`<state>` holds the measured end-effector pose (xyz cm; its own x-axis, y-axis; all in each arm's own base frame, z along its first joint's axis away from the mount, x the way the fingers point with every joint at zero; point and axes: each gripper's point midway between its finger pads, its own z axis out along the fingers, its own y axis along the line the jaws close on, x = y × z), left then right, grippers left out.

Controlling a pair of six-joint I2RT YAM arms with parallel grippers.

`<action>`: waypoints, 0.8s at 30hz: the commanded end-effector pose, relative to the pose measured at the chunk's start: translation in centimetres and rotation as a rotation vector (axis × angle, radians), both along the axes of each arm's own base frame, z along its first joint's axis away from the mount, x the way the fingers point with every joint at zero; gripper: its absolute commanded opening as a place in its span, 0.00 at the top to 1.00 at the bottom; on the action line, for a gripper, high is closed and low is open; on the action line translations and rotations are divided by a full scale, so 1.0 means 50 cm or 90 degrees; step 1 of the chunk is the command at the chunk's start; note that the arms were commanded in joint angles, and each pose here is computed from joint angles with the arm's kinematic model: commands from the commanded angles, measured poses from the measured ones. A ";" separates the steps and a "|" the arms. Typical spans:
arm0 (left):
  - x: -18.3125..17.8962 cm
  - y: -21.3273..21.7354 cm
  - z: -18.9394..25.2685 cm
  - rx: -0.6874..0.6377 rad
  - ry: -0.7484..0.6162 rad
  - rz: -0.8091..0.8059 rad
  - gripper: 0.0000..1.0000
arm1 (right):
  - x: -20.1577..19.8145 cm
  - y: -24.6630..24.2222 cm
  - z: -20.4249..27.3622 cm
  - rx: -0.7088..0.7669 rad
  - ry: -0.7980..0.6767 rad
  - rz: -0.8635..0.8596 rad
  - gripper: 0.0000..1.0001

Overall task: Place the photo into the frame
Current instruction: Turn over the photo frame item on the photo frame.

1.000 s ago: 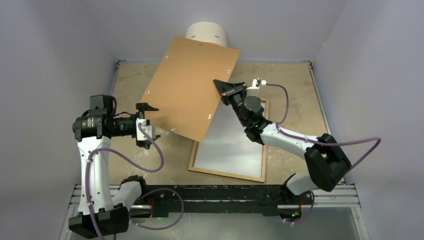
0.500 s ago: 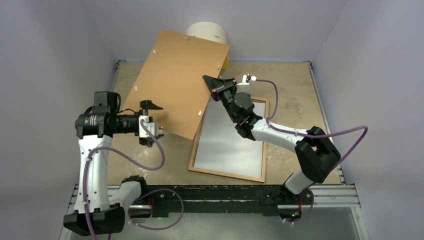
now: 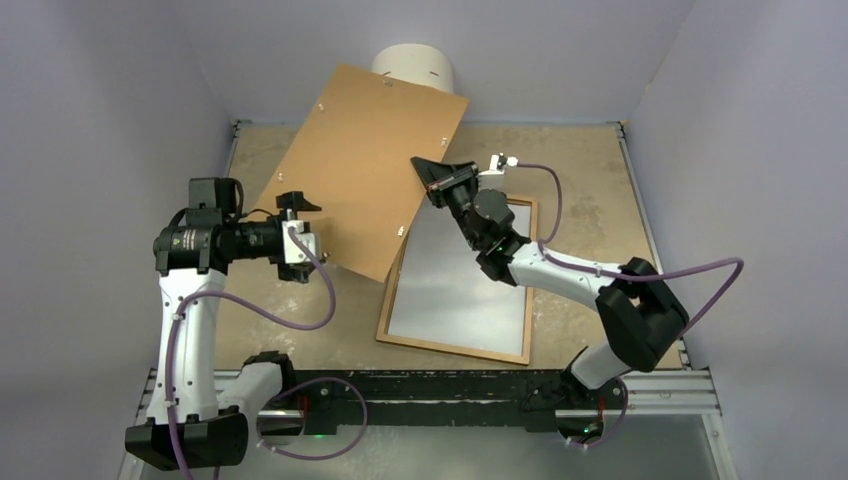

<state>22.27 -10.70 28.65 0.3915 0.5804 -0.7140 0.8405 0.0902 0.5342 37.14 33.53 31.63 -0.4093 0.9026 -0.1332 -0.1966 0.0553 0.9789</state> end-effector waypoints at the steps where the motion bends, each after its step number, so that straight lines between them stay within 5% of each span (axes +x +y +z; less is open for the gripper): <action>1: 0.026 0.010 0.006 0.018 -0.029 0.014 0.03 | -0.065 -0.026 0.145 0.112 -0.088 0.048 1.00; 24: 0.025 0.003 0.030 -0.027 0.037 0.044 0.02 | -0.095 -0.142 0.082 0.087 -0.053 0.074 1.00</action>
